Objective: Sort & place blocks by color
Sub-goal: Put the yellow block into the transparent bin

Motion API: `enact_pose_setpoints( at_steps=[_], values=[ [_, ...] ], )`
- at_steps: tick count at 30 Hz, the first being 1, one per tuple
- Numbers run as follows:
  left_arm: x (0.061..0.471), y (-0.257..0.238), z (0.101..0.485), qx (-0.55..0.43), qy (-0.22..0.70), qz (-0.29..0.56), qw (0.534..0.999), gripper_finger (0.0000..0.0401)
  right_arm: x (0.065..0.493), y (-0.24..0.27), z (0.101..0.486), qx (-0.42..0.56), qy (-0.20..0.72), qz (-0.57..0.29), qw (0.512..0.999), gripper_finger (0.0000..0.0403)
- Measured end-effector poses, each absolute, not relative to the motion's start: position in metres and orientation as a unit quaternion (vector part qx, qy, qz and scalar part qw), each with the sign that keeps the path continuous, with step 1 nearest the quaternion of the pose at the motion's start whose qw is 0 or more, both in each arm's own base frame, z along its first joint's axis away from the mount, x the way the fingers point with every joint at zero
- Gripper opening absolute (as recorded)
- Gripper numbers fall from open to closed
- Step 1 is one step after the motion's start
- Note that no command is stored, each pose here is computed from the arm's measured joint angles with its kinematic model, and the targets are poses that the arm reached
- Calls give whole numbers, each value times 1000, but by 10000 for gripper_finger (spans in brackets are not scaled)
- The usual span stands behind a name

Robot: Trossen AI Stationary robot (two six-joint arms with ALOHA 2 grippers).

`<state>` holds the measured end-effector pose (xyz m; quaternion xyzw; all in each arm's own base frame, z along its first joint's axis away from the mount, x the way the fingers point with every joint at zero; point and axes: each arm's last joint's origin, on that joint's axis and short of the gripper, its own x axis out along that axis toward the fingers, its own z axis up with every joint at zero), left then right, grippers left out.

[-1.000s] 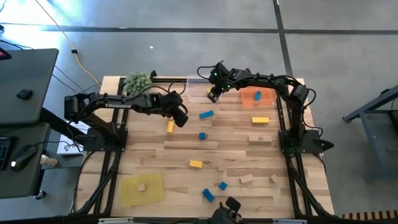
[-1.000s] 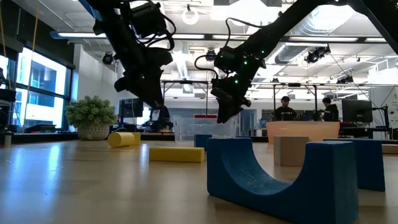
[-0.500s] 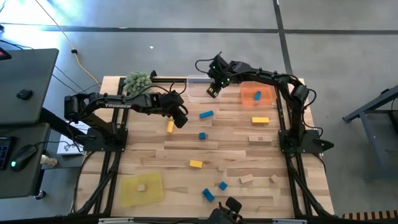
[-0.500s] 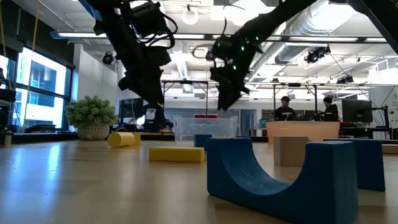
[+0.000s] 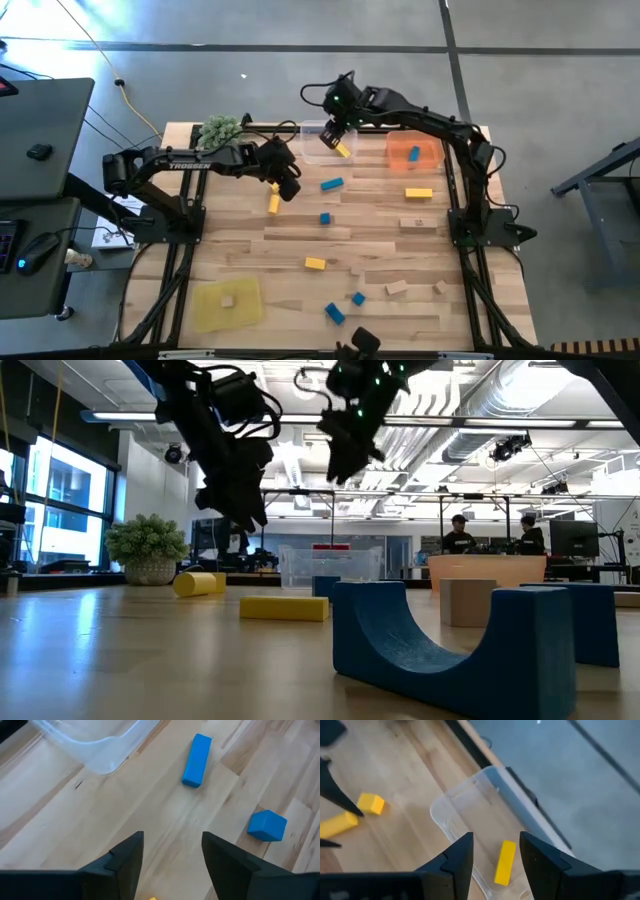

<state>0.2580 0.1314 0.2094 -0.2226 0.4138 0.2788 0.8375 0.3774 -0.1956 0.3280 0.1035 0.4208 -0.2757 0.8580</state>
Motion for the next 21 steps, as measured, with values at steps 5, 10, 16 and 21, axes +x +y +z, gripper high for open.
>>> enact_pose_setpoints(
  at_steps=[5,10,16,21],
  values=[
    [268,122,213,-194,395,252,862,191,379,-179,353,77,417,-297,856,149],
    [278,110,217,-160,379,221,884,193,378,-162,373,48,419,-327,845,149],
    [284,97,218,-131,375,191,897,191,372,-140,397,36,415,-352,838,149],
    [289,90,221,-116,363,176,908,192,364,-120,414,18,423,-368,828,149]
  ],
)
